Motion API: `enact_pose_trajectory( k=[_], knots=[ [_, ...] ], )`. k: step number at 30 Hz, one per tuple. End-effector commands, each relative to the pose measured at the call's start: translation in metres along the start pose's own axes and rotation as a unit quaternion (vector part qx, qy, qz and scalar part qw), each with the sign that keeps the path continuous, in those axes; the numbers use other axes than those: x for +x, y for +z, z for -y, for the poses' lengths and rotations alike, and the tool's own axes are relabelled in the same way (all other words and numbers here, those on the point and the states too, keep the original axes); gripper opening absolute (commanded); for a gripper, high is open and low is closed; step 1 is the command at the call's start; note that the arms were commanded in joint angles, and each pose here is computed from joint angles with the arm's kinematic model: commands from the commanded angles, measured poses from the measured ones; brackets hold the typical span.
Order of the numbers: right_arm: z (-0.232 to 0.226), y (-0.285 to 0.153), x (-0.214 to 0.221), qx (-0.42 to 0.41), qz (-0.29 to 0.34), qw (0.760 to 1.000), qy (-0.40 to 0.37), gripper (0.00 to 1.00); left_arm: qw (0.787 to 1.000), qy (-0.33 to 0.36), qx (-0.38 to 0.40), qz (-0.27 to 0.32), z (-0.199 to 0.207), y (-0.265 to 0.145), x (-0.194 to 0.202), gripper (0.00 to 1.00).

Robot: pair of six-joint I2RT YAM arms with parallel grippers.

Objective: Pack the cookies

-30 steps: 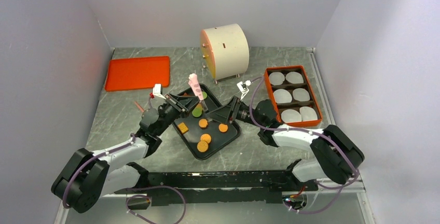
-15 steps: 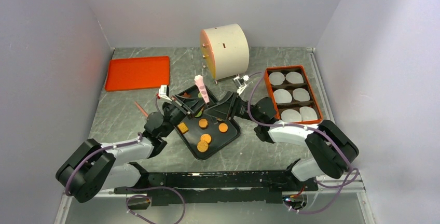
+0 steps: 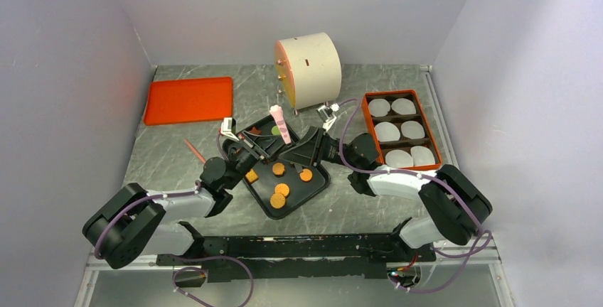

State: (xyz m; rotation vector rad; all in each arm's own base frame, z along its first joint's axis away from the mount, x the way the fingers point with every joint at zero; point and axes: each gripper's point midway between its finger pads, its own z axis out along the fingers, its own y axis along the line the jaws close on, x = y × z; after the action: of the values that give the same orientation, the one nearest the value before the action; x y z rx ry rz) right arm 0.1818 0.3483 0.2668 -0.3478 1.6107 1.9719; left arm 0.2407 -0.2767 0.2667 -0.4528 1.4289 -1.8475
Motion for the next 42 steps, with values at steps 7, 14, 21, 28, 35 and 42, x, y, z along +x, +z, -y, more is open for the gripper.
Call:
enact_pose_trajectory(
  k=[7, 14, 21, 28, 35, 42],
  knots=[
    [-0.038, -0.002, -0.012, -0.044, 0.005, 0.997, -0.07, 0.66, 0.999, 0.028, 0.042, 0.004, 0.026, -0.001, -0.001, 0.05],
    [-0.043, -0.004, -0.017, -0.037, 0.008, 0.995, -0.094, 0.66, 0.999, 0.036, 0.025, -0.004, 0.022, -0.001, 0.001, 0.05],
    [-0.046, -0.004, -0.016, -0.046, 0.002, 0.994, -0.101, 0.55, 0.998, 0.044, 0.036, -0.03, 0.026, 0.0, 0.01, 0.05],
    [-0.042, -0.004, -0.014, -0.03, -0.012, 0.991, -0.13, 0.4, 0.996, 0.084, 0.023, -0.03, 0.024, -0.005, 0.007, 0.05],
    [-0.027, -0.009, -0.019, 0.038, -0.023, 0.983, -0.176, 0.37, 0.978, 0.186, -0.089, 0.015, 0.003, -0.02, -0.022, 0.36],
    [-0.012, -0.012, -0.03, 0.107, -0.036, 0.966, -0.233, 0.35, 0.953, 0.229, -0.183, 0.076, -0.009, -0.052, -0.053, 0.68]
  ],
)
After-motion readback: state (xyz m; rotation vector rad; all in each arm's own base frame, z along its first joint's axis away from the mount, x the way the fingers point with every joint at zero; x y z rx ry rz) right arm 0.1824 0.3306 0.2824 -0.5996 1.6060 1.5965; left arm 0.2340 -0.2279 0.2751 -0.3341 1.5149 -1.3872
